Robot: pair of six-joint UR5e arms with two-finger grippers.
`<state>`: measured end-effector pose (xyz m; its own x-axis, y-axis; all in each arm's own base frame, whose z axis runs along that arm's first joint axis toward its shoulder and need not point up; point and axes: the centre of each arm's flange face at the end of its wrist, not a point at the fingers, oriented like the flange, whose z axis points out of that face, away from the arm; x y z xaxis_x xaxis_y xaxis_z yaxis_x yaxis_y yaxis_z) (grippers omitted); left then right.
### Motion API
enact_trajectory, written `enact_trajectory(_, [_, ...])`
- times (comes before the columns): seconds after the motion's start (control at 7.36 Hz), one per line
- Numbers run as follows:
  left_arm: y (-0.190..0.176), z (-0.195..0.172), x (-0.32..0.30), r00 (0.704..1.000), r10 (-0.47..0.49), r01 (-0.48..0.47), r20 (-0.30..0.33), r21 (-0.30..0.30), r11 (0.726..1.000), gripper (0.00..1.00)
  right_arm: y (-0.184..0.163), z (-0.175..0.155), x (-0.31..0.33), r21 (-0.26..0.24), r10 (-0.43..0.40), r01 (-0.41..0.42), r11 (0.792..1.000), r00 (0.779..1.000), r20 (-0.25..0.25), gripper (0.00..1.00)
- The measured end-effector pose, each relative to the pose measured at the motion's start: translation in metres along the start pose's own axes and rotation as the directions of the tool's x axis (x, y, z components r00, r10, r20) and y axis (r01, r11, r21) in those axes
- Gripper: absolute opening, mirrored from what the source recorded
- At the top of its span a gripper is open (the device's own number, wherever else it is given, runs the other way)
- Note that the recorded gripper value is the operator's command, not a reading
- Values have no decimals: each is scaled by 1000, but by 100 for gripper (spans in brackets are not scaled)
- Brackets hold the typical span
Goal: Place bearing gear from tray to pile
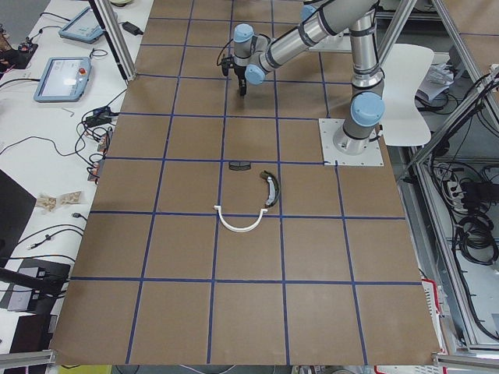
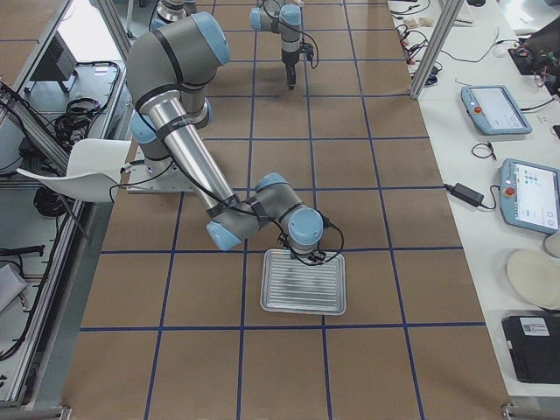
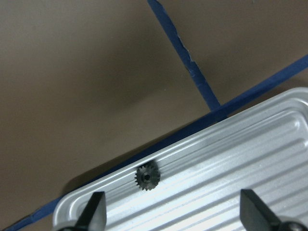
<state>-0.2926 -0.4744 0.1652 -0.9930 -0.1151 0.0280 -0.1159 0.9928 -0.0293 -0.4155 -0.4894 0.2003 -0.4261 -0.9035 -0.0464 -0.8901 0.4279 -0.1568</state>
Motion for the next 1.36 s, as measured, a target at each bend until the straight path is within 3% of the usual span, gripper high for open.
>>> enact_trajectory(0.41, [-13,-30,-5,999,37,-37,17,22,999,0,0,12,-4,8,-27,27,1000,999,21,91])
enact_trajectory(0.68, [-64,-83,-45,996,74,-70,49,-68,995,0,0,16,-7,6,-51,51,999,998,32,88])
enact_trajectory(0.95, [-113,-129,-139,997,63,-53,50,-174,983,0,0,20,-8,8,-55,54,998,998,40,87])
enact_trajectory(1.22, [-139,-143,-256,997,74,-69,18,-210,975,0,0,25,-9,11,-57,56,998,997,48,81])
enact_trajectory(1.36, [-144,-134,-320,994,111,-107,2,-230,967,0,1,26,-9,11,-60,59,998,997,50,69])
